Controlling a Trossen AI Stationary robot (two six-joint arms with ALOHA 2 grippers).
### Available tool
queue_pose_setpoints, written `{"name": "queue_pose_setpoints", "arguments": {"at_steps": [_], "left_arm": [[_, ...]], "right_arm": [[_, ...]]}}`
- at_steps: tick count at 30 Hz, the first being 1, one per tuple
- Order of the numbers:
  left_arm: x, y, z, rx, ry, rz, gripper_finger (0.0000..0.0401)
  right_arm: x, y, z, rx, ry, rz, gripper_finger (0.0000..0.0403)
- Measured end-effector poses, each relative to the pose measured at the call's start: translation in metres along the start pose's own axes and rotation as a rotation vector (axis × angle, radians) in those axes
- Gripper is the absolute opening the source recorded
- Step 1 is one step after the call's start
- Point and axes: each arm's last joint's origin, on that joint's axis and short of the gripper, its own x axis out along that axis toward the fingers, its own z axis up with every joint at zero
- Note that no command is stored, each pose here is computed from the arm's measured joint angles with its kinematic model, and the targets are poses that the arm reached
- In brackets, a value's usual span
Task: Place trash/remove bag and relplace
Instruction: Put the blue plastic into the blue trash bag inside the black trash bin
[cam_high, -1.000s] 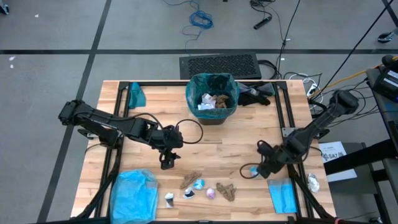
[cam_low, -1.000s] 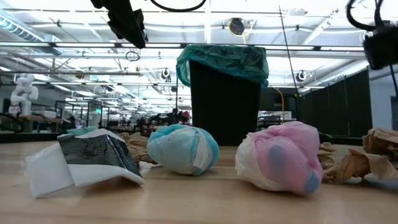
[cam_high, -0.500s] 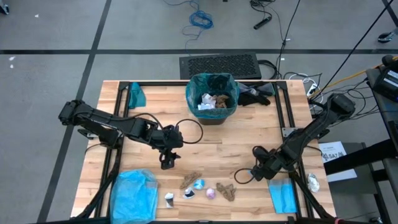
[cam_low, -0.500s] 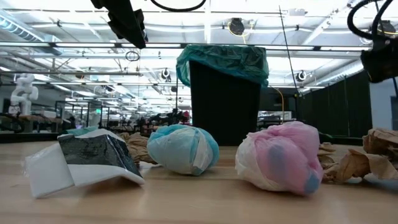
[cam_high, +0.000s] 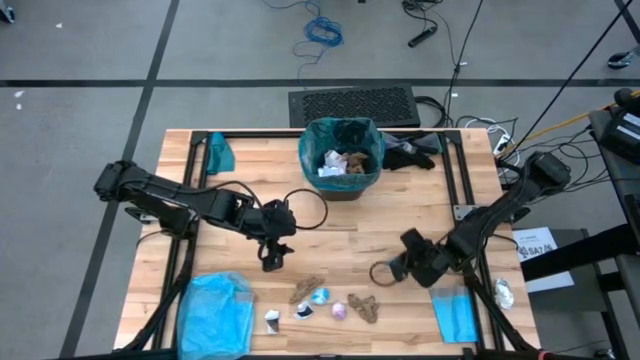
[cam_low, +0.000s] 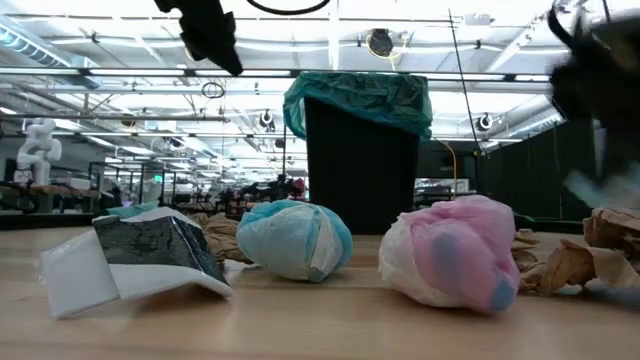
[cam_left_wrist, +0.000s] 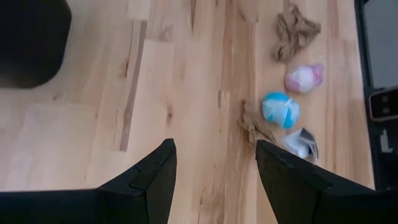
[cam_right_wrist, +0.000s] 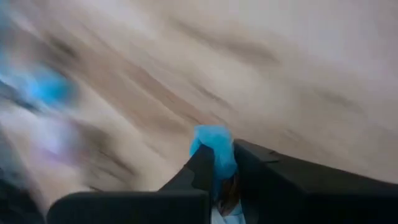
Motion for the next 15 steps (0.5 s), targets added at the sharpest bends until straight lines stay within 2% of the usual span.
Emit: {"name": "queue_pose_setpoints", "arguments": {"at_steps": [4, 8, 11, 15], "left_arm": [[0.000, 0.000, 0.007, -0.006, -0.070, -0.017, 0.0214], [0.000, 0.003, 0.013, -0.014, -0.116, -0.022, 0.0214], [0.000, 0.006, 0.015, -0.024, -0.128, -0.013, 0.0214], [0.000, 0.009, 0.015, -0.031, -0.127, -0.004, 0.0214]], "right_arm": [[-0.034, 0.036, 0.039, -0.038, -0.255, 0.156, 0.0006], [-0.078, 0.068, 0.094, -0.175, -0.475, 0.183, 0.0004], [-0.108, 0.083, 0.137, -0.282, -0.612, 0.133, 0.0003], [-0.132, 0.088, 0.188, -0.352, -0.763, 0.021, 0.0004]]}}
